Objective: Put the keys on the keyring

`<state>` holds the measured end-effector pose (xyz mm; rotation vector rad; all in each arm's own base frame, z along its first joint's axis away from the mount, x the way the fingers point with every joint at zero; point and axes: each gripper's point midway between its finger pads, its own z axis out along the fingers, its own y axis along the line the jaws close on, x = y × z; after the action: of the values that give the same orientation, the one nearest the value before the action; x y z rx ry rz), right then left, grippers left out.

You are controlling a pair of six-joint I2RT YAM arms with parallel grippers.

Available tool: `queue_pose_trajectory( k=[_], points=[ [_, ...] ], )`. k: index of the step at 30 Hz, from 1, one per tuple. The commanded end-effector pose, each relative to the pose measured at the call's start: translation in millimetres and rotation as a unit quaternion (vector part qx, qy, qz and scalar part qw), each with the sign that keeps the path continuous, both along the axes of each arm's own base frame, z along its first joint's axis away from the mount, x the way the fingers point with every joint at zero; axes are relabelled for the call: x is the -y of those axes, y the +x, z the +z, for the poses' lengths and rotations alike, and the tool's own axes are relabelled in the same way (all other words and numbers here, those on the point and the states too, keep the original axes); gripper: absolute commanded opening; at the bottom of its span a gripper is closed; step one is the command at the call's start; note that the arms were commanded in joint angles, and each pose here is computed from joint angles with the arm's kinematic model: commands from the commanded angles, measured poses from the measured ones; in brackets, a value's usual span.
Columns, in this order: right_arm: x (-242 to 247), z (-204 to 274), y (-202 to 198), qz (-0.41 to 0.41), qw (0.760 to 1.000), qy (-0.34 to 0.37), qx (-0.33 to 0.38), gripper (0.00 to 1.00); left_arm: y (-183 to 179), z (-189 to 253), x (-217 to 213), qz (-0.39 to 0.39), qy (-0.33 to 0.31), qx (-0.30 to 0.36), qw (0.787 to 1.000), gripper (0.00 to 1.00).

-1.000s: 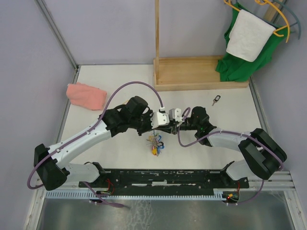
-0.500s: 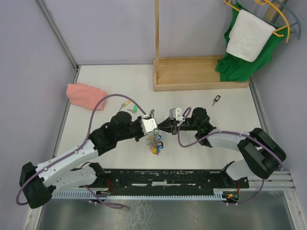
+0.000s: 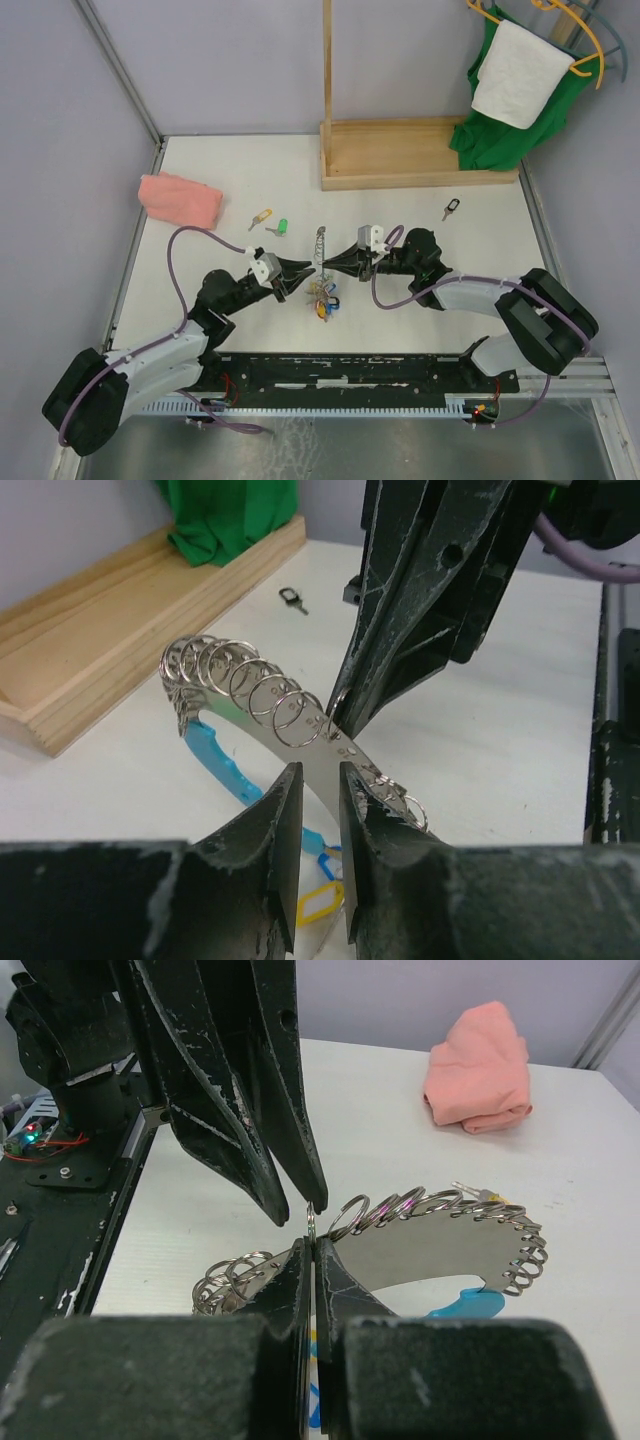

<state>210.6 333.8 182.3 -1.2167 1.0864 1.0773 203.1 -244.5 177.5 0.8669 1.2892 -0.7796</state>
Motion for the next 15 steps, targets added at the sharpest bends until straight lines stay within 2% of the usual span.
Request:
queue_pose_trajectory(
  k=[1,15],
  points=[
    [2.4,36.4,-0.8,-0.005,0.998,0.041,0.058,0.01,-18.6,56.1,8.4,-0.073,-0.095,0.065,0.991,0.28],
    [3.2,41.2,-3.3,-0.001,0.997,0.046,0.064,0.01,-11.9,45.5,14.3,-0.097,-0.09,0.048,0.99,0.23]
  ],
)
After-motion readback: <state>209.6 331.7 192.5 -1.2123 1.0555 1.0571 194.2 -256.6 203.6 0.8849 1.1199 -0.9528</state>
